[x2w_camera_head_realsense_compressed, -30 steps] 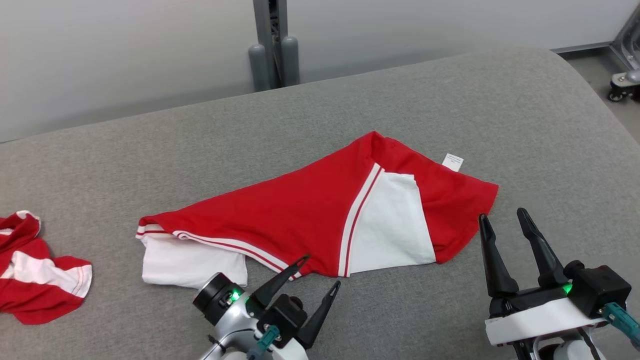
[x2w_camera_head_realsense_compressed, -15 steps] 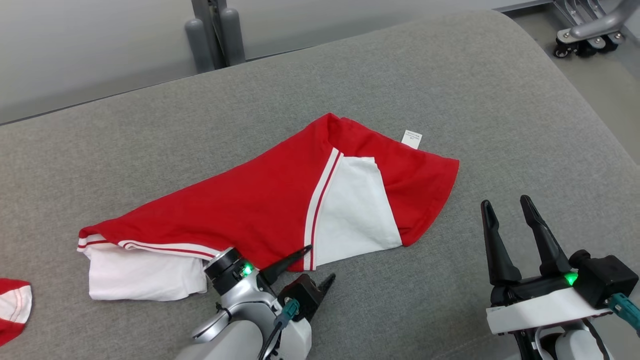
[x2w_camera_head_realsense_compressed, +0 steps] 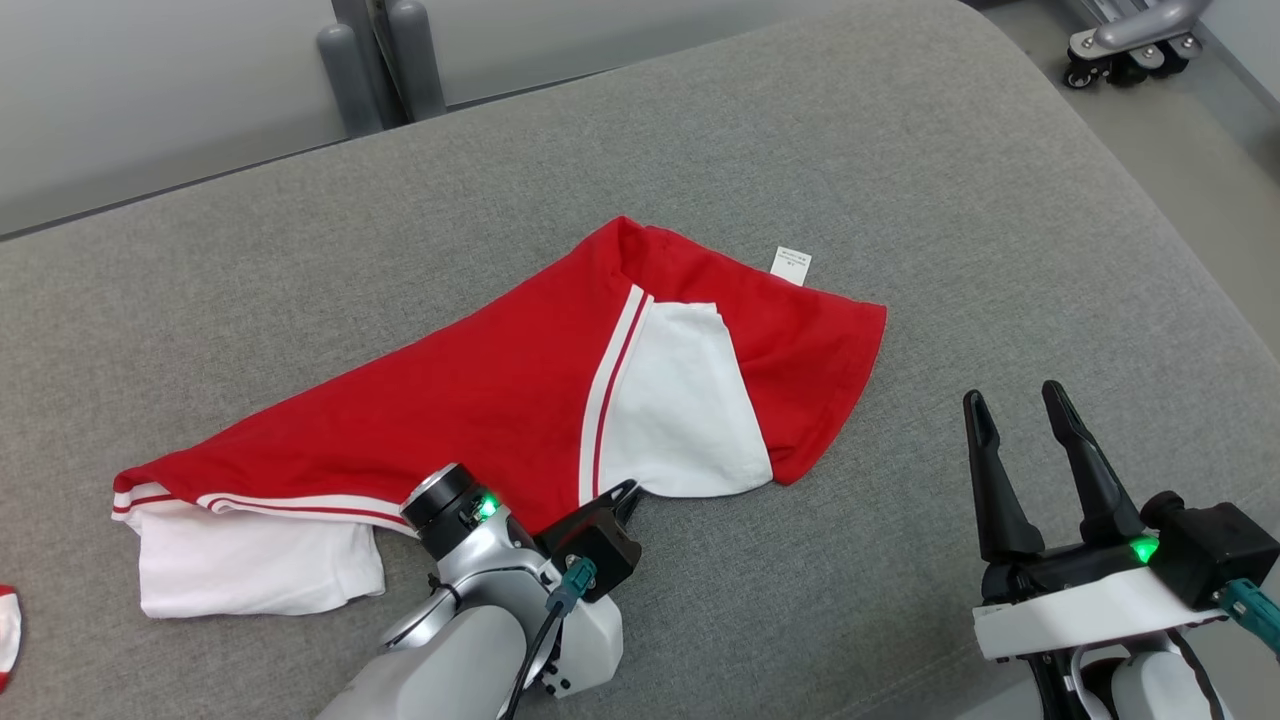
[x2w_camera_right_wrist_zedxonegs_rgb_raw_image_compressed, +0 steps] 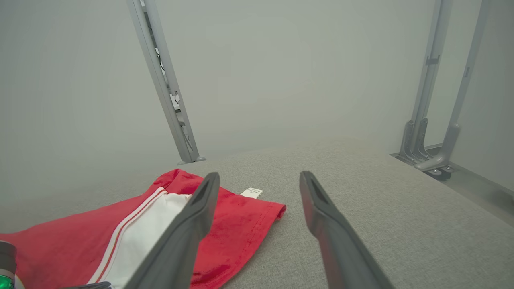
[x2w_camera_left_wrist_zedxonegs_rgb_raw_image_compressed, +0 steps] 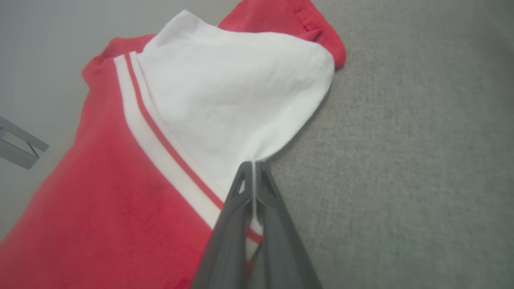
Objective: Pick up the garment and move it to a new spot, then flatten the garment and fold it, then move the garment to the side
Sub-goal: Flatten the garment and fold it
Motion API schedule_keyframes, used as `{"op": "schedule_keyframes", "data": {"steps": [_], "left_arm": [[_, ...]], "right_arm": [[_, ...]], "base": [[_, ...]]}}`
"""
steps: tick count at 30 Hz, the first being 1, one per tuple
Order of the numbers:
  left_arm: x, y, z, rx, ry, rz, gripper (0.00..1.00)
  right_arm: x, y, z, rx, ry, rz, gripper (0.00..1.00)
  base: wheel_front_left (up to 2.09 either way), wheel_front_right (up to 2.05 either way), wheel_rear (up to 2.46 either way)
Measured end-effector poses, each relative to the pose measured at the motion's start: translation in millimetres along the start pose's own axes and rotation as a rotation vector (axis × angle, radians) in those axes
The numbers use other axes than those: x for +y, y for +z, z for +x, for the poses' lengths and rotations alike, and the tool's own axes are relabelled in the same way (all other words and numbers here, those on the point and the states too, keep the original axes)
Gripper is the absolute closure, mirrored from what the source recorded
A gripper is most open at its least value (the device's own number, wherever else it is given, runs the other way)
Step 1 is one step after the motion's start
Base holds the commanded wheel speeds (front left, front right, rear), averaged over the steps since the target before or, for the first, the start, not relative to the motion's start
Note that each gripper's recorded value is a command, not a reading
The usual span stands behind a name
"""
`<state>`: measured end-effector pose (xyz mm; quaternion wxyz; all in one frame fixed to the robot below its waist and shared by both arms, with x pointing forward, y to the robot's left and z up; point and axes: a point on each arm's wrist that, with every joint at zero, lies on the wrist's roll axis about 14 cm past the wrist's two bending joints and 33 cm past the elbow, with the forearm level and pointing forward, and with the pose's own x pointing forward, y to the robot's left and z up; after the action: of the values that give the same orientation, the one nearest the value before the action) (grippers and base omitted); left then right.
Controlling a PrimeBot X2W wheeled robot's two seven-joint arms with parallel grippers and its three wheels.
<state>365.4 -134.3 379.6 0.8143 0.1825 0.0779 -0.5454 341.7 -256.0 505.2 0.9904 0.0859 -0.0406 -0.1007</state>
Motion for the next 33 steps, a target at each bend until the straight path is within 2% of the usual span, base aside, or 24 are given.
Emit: {"op": "schedule_keyframes", "data": {"steps": [6,11,25,30,31,32,33], "left_arm": [[16,44,0,-0.124,0.082,-0.056,1.00],[55,84,-10,-0.256,0.208,-0.159,1.00],[262,99,-64,-0.276,0.592,-0.015,1.00],[316,108,-76,-0.290,0.701,0.033,1.00],[324,107,-78,-0.289,0.720,0.035,0.80],[331,103,-79,-0.280,0.737,0.030,0.00],[335,97,-78,-0.265,0.745,0.019,0.00]], "right_arm": [[2,3,-5,-0.010,0.006,0.007,0.00],[6,7,-6,-0.023,0.019,0.011,0.00],[4,0,-1,0.000,0.006,0.021,0.00],[-3,-4,-1,0.016,-0.016,0.016,0.00],[-4,-5,-1,0.020,-0.021,0.014,0.00],[-5,-5,0,0.021,-0.025,0.013,0.00],[-7,-5,0,0.020,-0.029,0.010,0.00]], "base": [[0.00,0.00,0.00],[0.00,0.00,0.00],[0.00,0.00,0.00],[0.00,0.00,0.00],[0.00,0.00,0.00],[0.00,0.00,0.00],[0.00,0.00,0.00]]}}
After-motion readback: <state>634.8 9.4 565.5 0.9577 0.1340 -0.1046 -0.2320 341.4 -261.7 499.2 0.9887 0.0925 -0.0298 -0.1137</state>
